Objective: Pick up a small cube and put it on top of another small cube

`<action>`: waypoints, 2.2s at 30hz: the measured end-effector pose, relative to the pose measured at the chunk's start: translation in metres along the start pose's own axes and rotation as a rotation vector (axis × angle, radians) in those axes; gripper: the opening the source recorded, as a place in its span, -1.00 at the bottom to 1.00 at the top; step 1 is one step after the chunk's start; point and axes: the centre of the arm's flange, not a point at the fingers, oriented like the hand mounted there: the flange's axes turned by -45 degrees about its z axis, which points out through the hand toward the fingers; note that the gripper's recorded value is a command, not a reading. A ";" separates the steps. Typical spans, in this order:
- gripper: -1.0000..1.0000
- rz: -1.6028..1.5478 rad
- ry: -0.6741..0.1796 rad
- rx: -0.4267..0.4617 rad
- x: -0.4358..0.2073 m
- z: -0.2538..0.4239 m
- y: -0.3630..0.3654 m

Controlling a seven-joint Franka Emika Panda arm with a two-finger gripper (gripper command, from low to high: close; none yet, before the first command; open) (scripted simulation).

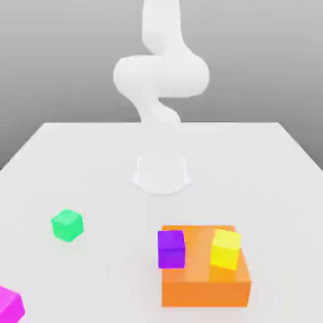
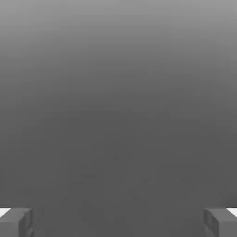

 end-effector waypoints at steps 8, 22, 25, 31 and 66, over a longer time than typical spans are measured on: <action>0.00 0.089 -0.192 0.010 -0.002 0.133 0.066; 0.00 0.254 -0.500 -0.060 -0.103 0.332 0.198; 0.00 0.278 -0.565 -0.085 -0.138 0.367 0.223; 0.00 0.327 -0.696 -0.152 -0.219 0.420 0.277; -1.00 -0.165 -0.743 0.043 -0.231 0.299 -0.123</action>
